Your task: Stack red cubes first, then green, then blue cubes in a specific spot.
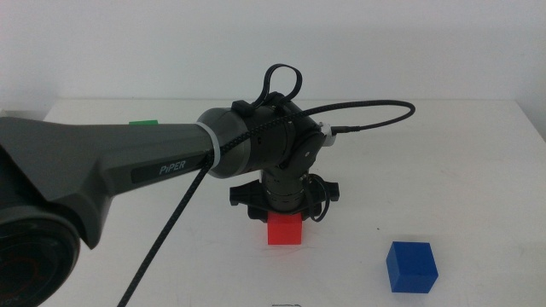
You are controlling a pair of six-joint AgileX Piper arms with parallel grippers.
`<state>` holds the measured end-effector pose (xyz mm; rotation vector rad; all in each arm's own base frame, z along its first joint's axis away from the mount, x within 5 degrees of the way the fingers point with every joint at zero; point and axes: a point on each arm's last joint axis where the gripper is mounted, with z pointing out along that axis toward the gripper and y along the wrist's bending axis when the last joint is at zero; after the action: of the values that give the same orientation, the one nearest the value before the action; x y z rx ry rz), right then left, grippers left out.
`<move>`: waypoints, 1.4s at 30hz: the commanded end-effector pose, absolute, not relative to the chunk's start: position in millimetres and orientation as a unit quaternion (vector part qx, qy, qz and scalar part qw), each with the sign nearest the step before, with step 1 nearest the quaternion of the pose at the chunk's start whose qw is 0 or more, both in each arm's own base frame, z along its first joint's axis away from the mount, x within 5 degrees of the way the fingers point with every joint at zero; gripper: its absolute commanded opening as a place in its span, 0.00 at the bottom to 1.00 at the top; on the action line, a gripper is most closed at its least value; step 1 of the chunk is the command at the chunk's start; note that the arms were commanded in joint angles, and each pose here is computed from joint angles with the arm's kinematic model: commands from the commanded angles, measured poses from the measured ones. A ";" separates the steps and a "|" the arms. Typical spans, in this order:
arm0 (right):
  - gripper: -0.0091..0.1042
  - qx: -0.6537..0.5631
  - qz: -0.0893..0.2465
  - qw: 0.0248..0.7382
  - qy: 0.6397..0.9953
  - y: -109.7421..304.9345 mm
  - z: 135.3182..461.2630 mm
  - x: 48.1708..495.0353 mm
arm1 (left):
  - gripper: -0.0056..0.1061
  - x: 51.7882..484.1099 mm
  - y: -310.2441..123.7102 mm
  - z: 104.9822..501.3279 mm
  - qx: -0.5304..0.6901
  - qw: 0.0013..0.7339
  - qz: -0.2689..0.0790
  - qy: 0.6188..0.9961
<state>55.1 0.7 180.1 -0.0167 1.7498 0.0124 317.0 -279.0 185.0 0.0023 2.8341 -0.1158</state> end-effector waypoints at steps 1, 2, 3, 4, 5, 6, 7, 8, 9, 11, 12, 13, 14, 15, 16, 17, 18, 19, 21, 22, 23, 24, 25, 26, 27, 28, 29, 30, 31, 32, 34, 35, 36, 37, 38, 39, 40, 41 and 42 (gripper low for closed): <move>0.89 -0.010 0.002 0.685 0.728 0.6 195.9 54.2 | 0.21 316.0 -280.9 211.6 0.006 0.178 -0.067 0.982; 0.89 -0.010 0.002 0.685 0.728 0.6 195.9 54.2 | 0.26 316.0 -280.9 211.6 0.011 0.178 -0.066 0.982; 0.89 -0.010 0.002 0.685 0.728 0.6 195.9 54.2 | 0.30 316.0 -280.9 211.6 0.016 0.178 -0.065 0.982; 0.89 -0.010 0.002 0.685 0.728 0.6 195.9 54.2 | 0.36 316.0 -280.9 211.6 0.021 0.179 -0.064 0.982; 0.89 -0.010 0.002 0.685 0.728 0.6 195.9 54.2 | 0.42 316.0 -280.9 211.6 0.026 0.179 -0.063 0.981; 0.89 -0.010 0.002 0.685 0.728 0.6 195.9 54.2 | 0.48 316.0 -280.9 211.6 0.029 0.179 -0.063 0.981; 0.89 -0.010 0.002 0.685 0.728 0.6 195.9 54.2 | 0.55 316.0 -280.9 211.6 0.034 0.180 -0.062 0.981; 0.89 -0.010 0.002 0.685 0.728 0.6 195.9 54.2 | 0.63 316.1 -280.9 211.6 0.041 0.181 -0.060 0.981; 0.89 -0.010 0.002 0.685 0.728 0.6 195.9 54.2 | 0.70 316.0 -280.8 212.2 0.048 0.182 -0.059 0.980; 0.89 -0.010 0.002 0.685 0.728 0.6 195.9 54.2 | 0.86 315.8 -280.3 215.5 0.057 0.187 -0.060 0.979; 0.89 -0.010 0.002 0.685 0.728 0.6 195.9 54.2 | 0.89 315.6 -280.0 217.5 0.058 0.189 -0.061 0.978; 0.89 -0.010 0.002 0.685 0.728 0.6 195.9 54.2 | 0.89 315.0 -279.3 221.9 0.059 0.194 -0.063 0.977; 0.89 -0.010 0.002 0.685 0.728 0.6 195.9 54.2 | 0.89 314.3 -278.4 226.3 0.060 0.198 -0.066 0.976; 0.89 -0.010 0.002 0.685 0.728 0.6 195.9 54.2 | 0.89 313.6 -277.6 231.2 0.059 0.204 -0.070 0.975; 0.89 -0.010 0.002 0.685 0.728 0.6 195.9 54.2 | 0.89 312.5 -276.2 237.8 0.060 0.211 -0.073 0.973; 0.89 -0.010 0.002 0.685 0.728 0.6 195.9 54.2 | 0.89 310.8 -274.2 246.1 0.060 0.219 -0.077 0.971; 0.89 -0.010 0.002 0.685 0.728 0.6 195.9 54.2 | 0.89 309.0 -271.8 255.8 0.060 0.229 -0.081 0.968; 0.89 -0.010 0.002 0.685 0.728 0.6 195.9 54.2 | 0.89 306.6 -268.8 266.6 0.061 0.241 -0.087 0.965; 0.89 -0.010 0.002 0.685 0.728 0.6 195.9 54.2 | 0.89 302.7 -261.5 287.9 0.066 0.269 -0.090 0.957; 0.89 -0.010 0.002 0.685 0.728 0.6 195.9 54.2 | 0.89 300.9 -256.2 299.9 0.072 0.288 -0.089 0.951; 0.89 -0.010 0.002 0.685 0.728 0.6 195.9 54.2 | 0.89 298.6 -251.1 311.4 0.078 0.306 -0.086 0.945; 0.89 -0.010 0.002 0.685 0.728 0.6 195.9 54.2 | 0.89 296.8 -245.7 320.3 0.078 0.319 -0.082 0.941; 0.89 -0.010 0.002 0.685 0.728 0.6 195.9 54.2 | 0.89 295.1 -237.8 330.4 0.075 0.330 -0.077 0.938; 0.89 -0.010 0.002 0.685 0.728 0.6 195.9 54.2 | 0.89 293.1 -230.1 338.7 0.068 0.335 -0.074 0.937; 0.89 -0.010 0.002 0.685 0.728 0.6 195.9 54.2 | 0.89 292.8 -221.2 344.7 0.061 0.336 -0.068 0.937; 0.89 -0.010 0.002 0.685 0.728 0.6 195.9 54.2 | 0.89 292.2 -211.5 351.1 0.055 0.337 -0.062 0.938; 0.89 -0.010 0.002 0.685 0.728 0.6 195.9 54.2 | 0.89 292.0 -202.0 356.7 0.049 0.338 -0.057 0.938; 0.89 -0.010 0.002 0.685 0.728 0.6 195.9 54.2 | 0.89 291.7 -193.3 362.1 0.044 0.340 -0.053 0.938; 0.89 -0.010 0.002 0.685 0.728 0.6 195.9 54.2 | 0.89 292.3 -183.6 366.8 0.040 0.342 -0.046 0.938; 0.89 -0.010 0.002 0.685 0.728 0.6 195.9 54.2 | 0.89 293.1 -174.2 371.1 0.034 0.344 -0.042 0.938; 0.89 -0.010 0.002 0.685 0.728 0.6 195.9 54.2 | 0.89 295.2 -157.6 377.8 0.020 0.348 -0.035 0.937; 0.89 -0.010 0.002 0.685 0.728 0.6 195.9 54.2 | 0.89 297.1 -149.1 379.9 0.013 0.348 -0.032 0.937; 0.89 -0.010 0.002 0.685 0.728 0.6 195.9 54.2 | 0.89 299.1 -140.8 381.7 0.009 0.348 -0.031 0.937; 0.89 -0.010 0.002 0.685 0.728 0.6 195.9 54.2 | 0.89 301.2 -135.0 382.0 0.006 0.345 -0.032 0.938; 0.89 -0.010 0.002 0.685 0.728 0.6 195.9 54.2 | 0.89 304.2 -128.0 381.8 0.002 0.341 -0.036 0.939; 0.89 -0.010 0.002 0.685 0.728 0.6 195.9 54.2 | 0.89 307.5 -120.9 381.3 -0.004 0.337 -0.040 0.941; 0.89 -0.010 0.002 0.685 0.728 0.6 195.9 54.2 | 0.89 311.7 -114.0 379.2 -0.011 0.331 -0.044 0.943; 0.89 -0.010 0.002 0.685 0.728 0.6 195.9 54.2 | 0.89 316.3 -107.1 376.8 -0.017 0.326 -0.049 0.944; 0.89 -0.010 0.002 0.685 0.728 0.6 195.9 54.2 | 0.89 321.4 -99.8 374.0 -0.022 0.322 -0.050 0.945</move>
<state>55.1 0.7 180.1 -0.0167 1.7498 0.0124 321.2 -109.3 353.8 -0.0541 2.5679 -0.0715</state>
